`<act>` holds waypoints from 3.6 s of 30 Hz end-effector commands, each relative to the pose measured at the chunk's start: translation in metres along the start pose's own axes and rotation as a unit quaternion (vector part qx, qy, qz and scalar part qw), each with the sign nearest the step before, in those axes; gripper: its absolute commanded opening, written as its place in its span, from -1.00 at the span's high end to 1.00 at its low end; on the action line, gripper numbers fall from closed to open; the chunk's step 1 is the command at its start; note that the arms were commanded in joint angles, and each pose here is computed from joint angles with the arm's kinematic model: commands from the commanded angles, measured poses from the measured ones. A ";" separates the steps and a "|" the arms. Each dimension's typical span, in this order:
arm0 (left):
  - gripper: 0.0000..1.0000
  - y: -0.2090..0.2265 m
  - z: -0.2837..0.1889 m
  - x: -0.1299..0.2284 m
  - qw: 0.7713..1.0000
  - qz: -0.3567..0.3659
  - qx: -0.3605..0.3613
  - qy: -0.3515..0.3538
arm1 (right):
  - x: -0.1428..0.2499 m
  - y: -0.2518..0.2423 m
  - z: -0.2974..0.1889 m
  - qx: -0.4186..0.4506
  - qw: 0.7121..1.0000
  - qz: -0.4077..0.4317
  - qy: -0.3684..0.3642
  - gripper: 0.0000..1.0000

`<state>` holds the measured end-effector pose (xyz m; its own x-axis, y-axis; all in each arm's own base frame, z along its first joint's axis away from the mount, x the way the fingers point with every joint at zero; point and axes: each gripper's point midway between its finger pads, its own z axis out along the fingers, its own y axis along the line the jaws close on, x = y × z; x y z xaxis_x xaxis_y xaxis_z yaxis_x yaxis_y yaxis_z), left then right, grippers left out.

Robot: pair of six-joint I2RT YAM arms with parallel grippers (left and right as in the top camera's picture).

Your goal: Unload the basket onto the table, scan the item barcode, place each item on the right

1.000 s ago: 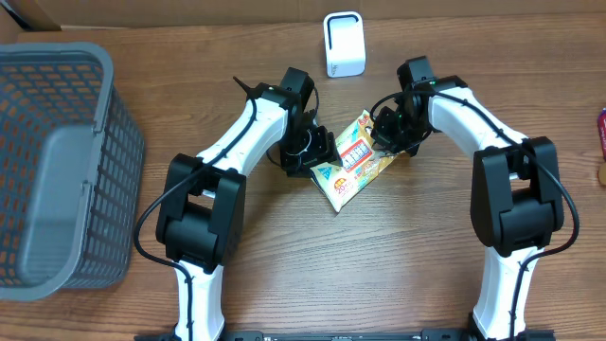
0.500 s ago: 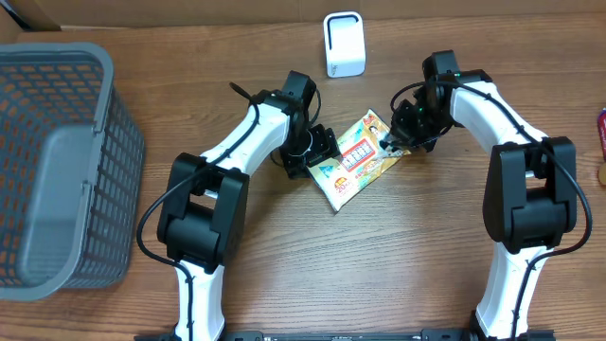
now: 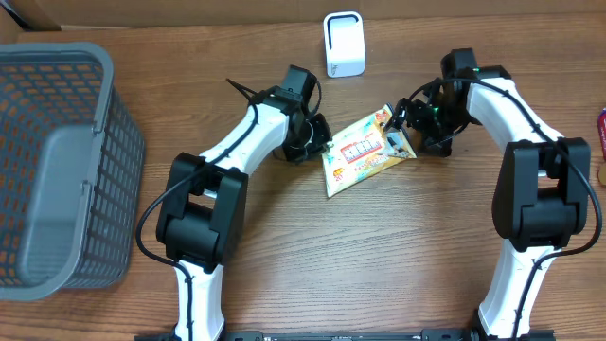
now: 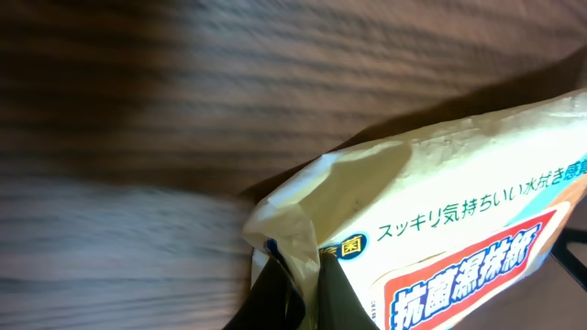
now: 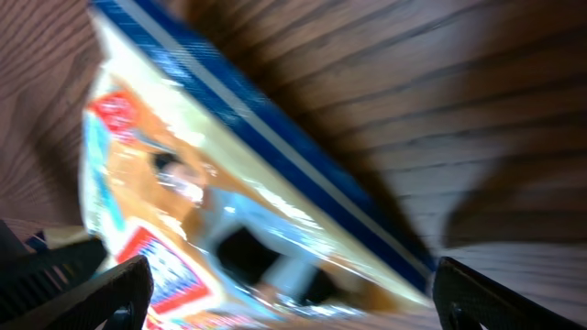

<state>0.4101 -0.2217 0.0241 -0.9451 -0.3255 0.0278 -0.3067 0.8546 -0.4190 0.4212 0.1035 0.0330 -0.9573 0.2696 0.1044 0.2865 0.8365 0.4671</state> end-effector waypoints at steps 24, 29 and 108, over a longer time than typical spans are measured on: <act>0.46 0.036 -0.034 -0.039 0.997 0.063 0.044 0.018 | -0.038 0.066 0.009 -0.052 0.983 -0.147 -0.100 -1.00; 0.10 0.035 -0.026 -0.019 0.997 0.062 0.028 0.044 | -0.035 0.071 0.019 -0.036 0.986 -0.123 -0.102 -1.00; 0.31 0.043 -0.071 -0.045 0.993 0.064 -0.097 -0.008 | -0.012 0.003 -0.196 0.338 0.924 -0.039 -0.176 0.93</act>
<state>0.4327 -0.1458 0.0754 -0.9728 -0.2293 -0.0325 -0.2130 0.9409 -0.2631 0.4202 0.0252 0.1794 -0.9592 0.2359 -0.1556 0.2579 0.9558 -0.1411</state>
